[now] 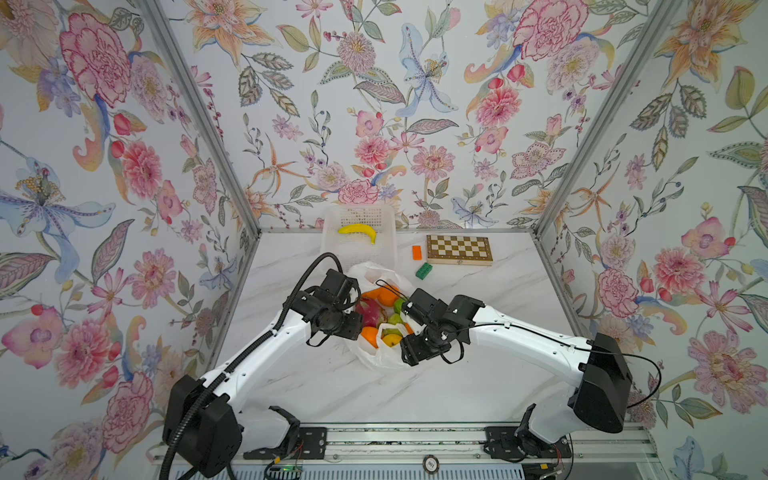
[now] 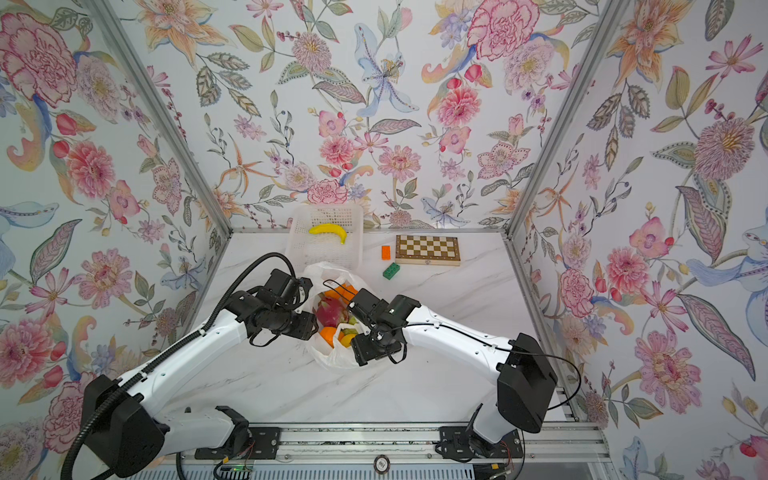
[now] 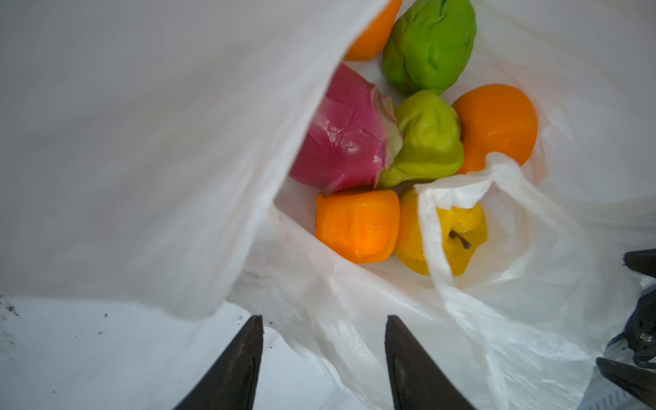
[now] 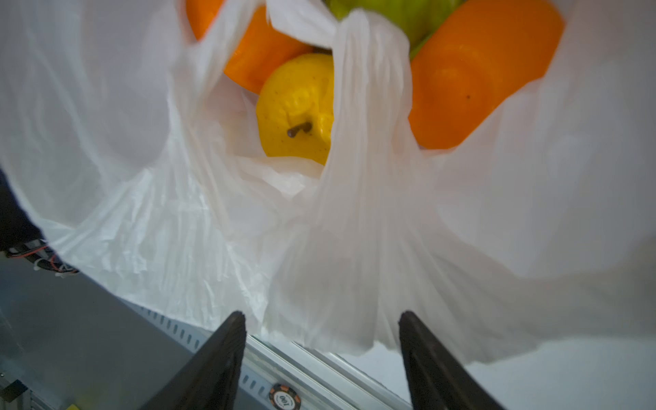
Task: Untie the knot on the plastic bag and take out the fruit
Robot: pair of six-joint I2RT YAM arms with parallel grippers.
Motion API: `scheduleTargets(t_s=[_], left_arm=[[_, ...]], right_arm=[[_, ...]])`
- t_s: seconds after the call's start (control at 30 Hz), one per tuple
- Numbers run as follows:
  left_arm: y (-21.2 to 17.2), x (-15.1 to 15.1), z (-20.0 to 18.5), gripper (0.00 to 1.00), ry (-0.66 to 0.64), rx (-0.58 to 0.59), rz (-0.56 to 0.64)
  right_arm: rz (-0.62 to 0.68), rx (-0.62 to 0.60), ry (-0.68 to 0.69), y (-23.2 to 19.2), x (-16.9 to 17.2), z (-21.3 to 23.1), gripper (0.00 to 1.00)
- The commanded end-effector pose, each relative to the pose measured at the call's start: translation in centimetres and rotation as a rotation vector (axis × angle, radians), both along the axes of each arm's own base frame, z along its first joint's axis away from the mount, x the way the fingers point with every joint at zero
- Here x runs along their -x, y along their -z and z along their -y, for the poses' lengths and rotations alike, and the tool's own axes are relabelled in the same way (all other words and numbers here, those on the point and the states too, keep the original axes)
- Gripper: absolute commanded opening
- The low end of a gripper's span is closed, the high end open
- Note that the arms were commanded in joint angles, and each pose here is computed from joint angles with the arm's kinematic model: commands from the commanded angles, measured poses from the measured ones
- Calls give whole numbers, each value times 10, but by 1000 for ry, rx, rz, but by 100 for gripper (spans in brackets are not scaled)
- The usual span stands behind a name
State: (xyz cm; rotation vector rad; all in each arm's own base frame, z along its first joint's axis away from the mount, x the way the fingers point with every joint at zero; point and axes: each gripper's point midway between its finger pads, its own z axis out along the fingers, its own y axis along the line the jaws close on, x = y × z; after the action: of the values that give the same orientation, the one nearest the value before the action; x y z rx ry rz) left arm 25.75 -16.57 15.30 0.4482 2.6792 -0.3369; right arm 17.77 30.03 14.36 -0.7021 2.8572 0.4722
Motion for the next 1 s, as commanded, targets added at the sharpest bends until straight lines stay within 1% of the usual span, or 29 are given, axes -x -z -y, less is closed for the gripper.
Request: scheduleTargets(t_s=[0.0,0.2,0.3,0.43,0.63,0.73,0.83,0.9,0.93,0.97], left_arm=[[-33,-5,3,60,-22,53,66],[-62,-6,-5,61,-51,57,138],[-73,-6,-10,61,-87,69,171],[-77,0,-14,62,-119,100,171],[-80,15,-25,64,-153,129,194],[-86,23,-30,68,-154,154,224],[-88,28,-31,74,-154,174,238],[-89,29,-30,78,-151,186,242],[-89,30,-30,80,-149,189,245],[-89,30,-30,83,-148,192,246]], right_arm=[[34,-46,30,-25,-11,-14,70],[104,-117,68,-60,-38,-37,70],[138,-123,79,-63,-51,-47,69],[175,-105,30,-52,-70,-70,70],[214,-40,-26,-19,-98,-94,73],[243,-28,-37,-7,-110,-101,75],[253,-24,-41,7,-120,-104,77],[258,-22,-54,17,-125,-106,80],[263,-24,-60,19,-127,-107,84],[267,-27,-65,22,-129,-108,96]])
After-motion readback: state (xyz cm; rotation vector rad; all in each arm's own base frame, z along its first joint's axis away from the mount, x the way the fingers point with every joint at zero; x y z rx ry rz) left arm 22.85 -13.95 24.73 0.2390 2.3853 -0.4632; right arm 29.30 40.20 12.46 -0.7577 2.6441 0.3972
